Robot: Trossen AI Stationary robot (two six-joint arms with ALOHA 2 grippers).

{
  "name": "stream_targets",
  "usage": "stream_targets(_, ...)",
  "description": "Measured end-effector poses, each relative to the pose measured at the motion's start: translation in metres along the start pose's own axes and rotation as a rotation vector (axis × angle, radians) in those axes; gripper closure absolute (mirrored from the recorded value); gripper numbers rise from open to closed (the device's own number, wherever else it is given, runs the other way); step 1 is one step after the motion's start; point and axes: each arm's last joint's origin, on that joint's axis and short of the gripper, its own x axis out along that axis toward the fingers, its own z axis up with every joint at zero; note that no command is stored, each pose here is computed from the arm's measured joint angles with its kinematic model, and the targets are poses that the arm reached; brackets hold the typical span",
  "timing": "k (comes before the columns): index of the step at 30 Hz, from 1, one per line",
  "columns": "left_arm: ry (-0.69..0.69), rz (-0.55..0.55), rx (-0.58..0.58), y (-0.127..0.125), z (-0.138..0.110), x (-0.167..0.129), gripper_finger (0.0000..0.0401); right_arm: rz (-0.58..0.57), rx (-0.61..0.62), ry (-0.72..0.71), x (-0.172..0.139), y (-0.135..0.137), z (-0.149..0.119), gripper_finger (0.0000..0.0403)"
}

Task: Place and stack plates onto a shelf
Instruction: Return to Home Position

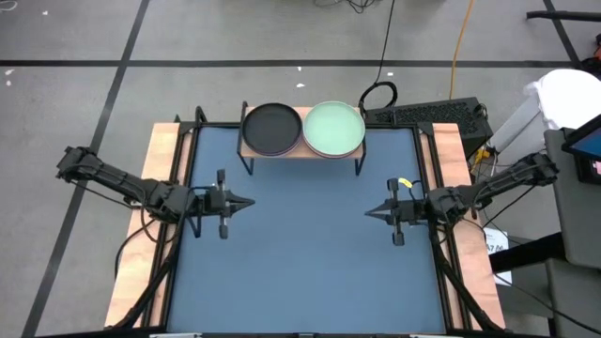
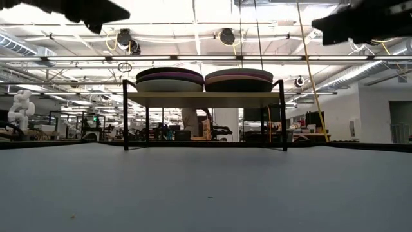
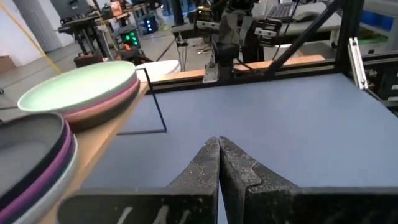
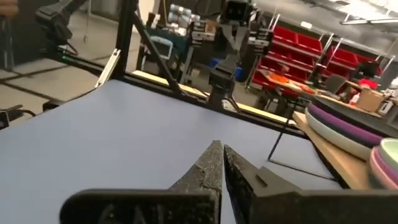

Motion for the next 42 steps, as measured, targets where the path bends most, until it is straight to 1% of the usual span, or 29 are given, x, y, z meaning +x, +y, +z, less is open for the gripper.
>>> stream_targets(3, -0.001, -0.033, 0.003, 0.000, -0.011, -0.003, 0.0399, 0.011, 0.027, -0.020, -0.005, 0.000, -0.013, 0.0403)
stream_targets(7, -0.013, -0.085, 0.035, 0.001, -0.021, -0.011, 0.0400, 0.044, 0.059, -0.022, -0.009, 0.000, -0.024, 0.0403)
stream_targets(13, -0.052, -0.085, 0.026, 0.006, -0.036, -0.024, 0.0400, 0.138, 0.102, -0.004, -0.010, 0.001, -0.032, 0.0403)
stream_targets(18, -0.092, -0.143, 0.011, 0.008, -0.047, -0.034, 0.0400, 0.178, 0.122, 0.013, -0.010, 0.001, -0.035, 0.0403)
stream_targets(22, -0.113, -0.179, -0.002, 0.009, -0.055, -0.039, 0.0400, 0.197, 0.132, 0.033, -0.010, 0.001, -0.038, 0.0403)
stream_targets(30, -0.124, -0.182, -0.002, 0.010, -0.069, -0.043, 0.0400, 0.192, 0.131, 0.073, -0.010, 0.000, -0.042, 0.0403)
stream_targets(33, -0.131, -0.204, -0.004, 0.009, -0.072, -0.045, 0.0400, 0.192, 0.130, 0.097, -0.010, 0.000, -0.044, 0.0403)
stream_targets(38, -0.153, -0.252, -0.010, 0.008, -0.078, -0.047, 0.0400, 0.189, 0.138, 0.099, -0.010, 0.000, -0.044, 0.0403)
stream_targets(42, -0.165, -0.253, -0.018, 0.009, -0.084, -0.049, 0.0400, 0.197, 0.139, 0.105, -0.011, 0.001, -0.049, 0.0403)
